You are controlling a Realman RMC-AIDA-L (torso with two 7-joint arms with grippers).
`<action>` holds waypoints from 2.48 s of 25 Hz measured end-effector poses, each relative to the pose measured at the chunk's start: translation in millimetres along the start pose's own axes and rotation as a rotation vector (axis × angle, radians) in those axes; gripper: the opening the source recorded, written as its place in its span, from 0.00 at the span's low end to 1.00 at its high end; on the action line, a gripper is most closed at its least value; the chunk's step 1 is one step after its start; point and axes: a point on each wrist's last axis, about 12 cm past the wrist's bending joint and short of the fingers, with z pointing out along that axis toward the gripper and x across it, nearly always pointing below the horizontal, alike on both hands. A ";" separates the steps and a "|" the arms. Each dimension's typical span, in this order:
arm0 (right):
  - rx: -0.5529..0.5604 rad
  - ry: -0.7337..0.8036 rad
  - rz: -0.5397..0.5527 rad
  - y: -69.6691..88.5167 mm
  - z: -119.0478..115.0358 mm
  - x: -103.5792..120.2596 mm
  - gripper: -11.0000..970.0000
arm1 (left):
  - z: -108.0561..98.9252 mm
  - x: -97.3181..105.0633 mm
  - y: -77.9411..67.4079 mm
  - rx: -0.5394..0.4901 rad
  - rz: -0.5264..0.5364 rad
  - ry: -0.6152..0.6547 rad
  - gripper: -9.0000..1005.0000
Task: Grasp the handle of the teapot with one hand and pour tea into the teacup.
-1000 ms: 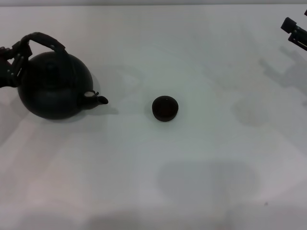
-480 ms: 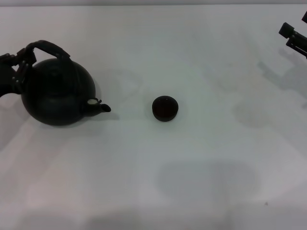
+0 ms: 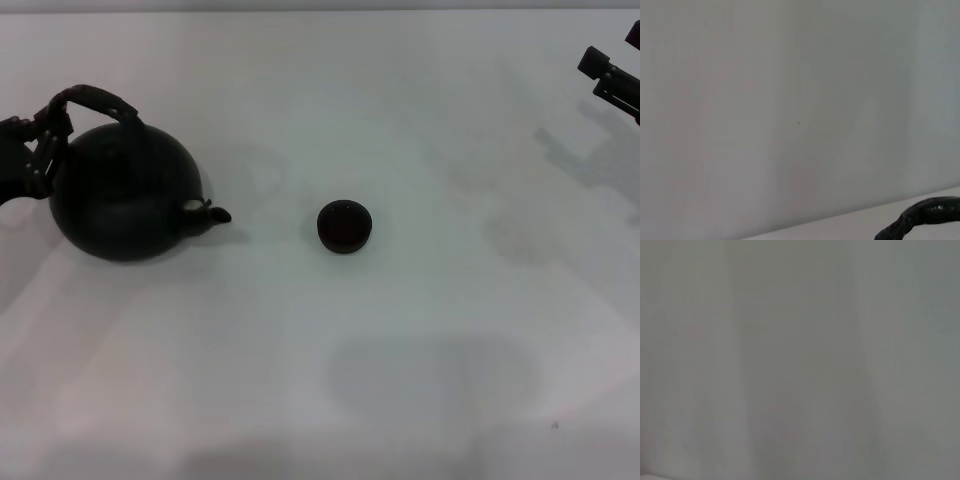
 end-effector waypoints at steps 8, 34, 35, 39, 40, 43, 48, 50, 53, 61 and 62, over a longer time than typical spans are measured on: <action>-0.005 -0.005 0.001 0.3 3.6 -1.6 0.88 | 3.0 0.2 1.8 -0.010 0.002 0.011 0.11; 0.000 -0.014 0.008 0.1 1.0 -2.1 0.88 | -23.8 0.4 -3.6 -0.002 0.044 -0.079 0.79; 0.000 -0.014 0.007 -0.1 0.7 -2.3 0.88 | -28.5 1.4 -3.7 -0.007 0.042 -0.085 0.79; 0.009 -0.012 0.003 -1.9 -3.3 -2.3 0.88 | -54.4 8.2 -2.7 -0.057 0.027 -0.104 0.78; 0.012 -0.014 -0.001 -2.6 -4.2 -3.1 0.88 | -54.4 8.2 -2.7 -0.057 0.027 -0.104 0.78; 0.015 -0.019 -0.017 -4.1 -5.3 -5.5 0.88 | -90.3 15.6 2.9 -0.183 0.000 -0.140 0.78; 0.020 -0.017 -0.035 -4.6 -5.6 -5.3 0.88 | -130.9 23.4 12.7 -0.390 -0.057 -0.207 0.78; 0.028 -0.010 -0.041 -4.0 -6.5 -2.2 0.88 | -142.0 25.2 16.0 -0.460 -0.070 -0.226 0.78; 0.064 -0.007 -0.043 -3.6 -10.6 5.9 0.88 | -152.0 30.2 16.1 -0.531 -0.097 -0.244 0.78; 0.303 -0.089 -0.082 -8.7 -32.4 24.9 0.88 | -155.3 36.7 9.9 -0.594 -0.098 -0.276 0.77; 0.345 -0.106 -0.085 -9.3 -36.0 26.8 0.88 | -154.5 37.1 8.5 -0.602 -0.094 -0.288 0.77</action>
